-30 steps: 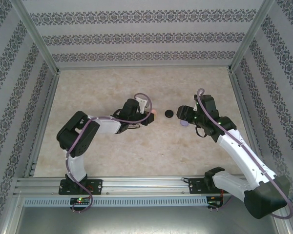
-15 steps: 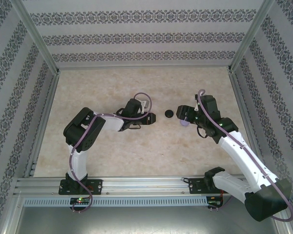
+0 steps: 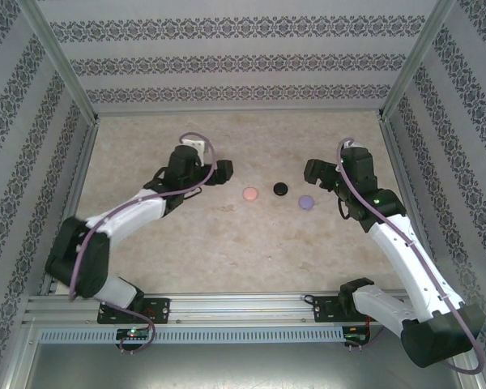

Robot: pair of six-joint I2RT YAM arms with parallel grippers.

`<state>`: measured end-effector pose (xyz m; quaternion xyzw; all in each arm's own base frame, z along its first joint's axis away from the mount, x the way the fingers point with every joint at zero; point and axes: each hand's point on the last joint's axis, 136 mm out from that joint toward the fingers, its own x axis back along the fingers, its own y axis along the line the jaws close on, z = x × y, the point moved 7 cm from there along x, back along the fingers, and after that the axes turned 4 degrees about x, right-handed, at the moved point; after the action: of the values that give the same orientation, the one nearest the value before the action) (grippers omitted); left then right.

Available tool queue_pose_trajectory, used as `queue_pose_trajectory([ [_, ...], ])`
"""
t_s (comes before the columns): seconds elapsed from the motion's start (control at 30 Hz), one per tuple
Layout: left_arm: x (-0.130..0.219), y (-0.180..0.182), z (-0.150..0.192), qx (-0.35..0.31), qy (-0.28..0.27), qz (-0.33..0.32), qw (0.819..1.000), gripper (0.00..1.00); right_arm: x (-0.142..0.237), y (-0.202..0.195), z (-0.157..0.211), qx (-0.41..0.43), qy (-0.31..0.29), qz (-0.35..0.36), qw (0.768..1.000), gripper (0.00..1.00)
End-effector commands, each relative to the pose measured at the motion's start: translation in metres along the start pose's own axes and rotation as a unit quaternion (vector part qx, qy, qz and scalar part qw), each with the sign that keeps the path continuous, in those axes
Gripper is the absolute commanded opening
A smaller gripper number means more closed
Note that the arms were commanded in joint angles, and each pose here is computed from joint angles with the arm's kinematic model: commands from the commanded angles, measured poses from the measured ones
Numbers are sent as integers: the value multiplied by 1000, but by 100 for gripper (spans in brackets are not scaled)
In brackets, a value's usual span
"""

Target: Insert wireless bluetooth earbuds into charging case

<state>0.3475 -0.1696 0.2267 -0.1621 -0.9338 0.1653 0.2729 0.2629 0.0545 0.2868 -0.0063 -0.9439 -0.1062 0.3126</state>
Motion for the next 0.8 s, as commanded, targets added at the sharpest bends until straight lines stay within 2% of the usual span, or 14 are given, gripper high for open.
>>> queue_pose_trajectory([
  [0.0,36,20,-13,-110,-59,-98,987,99,-13,-25,-12,38,-63,120,990,98],
  [0.1,61,31,-21,-169,-110,-151,968,99,-35,-38,-5,74,-91,164,980,98],
  [0.2,76,47,-24,-192,-115,-189,956,99,-59,-49,5,107,-72,192,973,98],
  [0.37,90,77,-17,-177,-167,-195,950,99,-93,-59,20,118,-102,202,967,98],
  [0.47,92,100,-8,-166,-183,-222,943,99,-106,-61,27,131,-117,197,965,98],
  [0.6,83,132,9,-152,-168,-254,940,99,-121,-64,40,149,-135,187,962,98],
  [0.77,69,158,38,-136,-165,-244,946,99,-133,-66,63,151,-163,157,962,98],
])
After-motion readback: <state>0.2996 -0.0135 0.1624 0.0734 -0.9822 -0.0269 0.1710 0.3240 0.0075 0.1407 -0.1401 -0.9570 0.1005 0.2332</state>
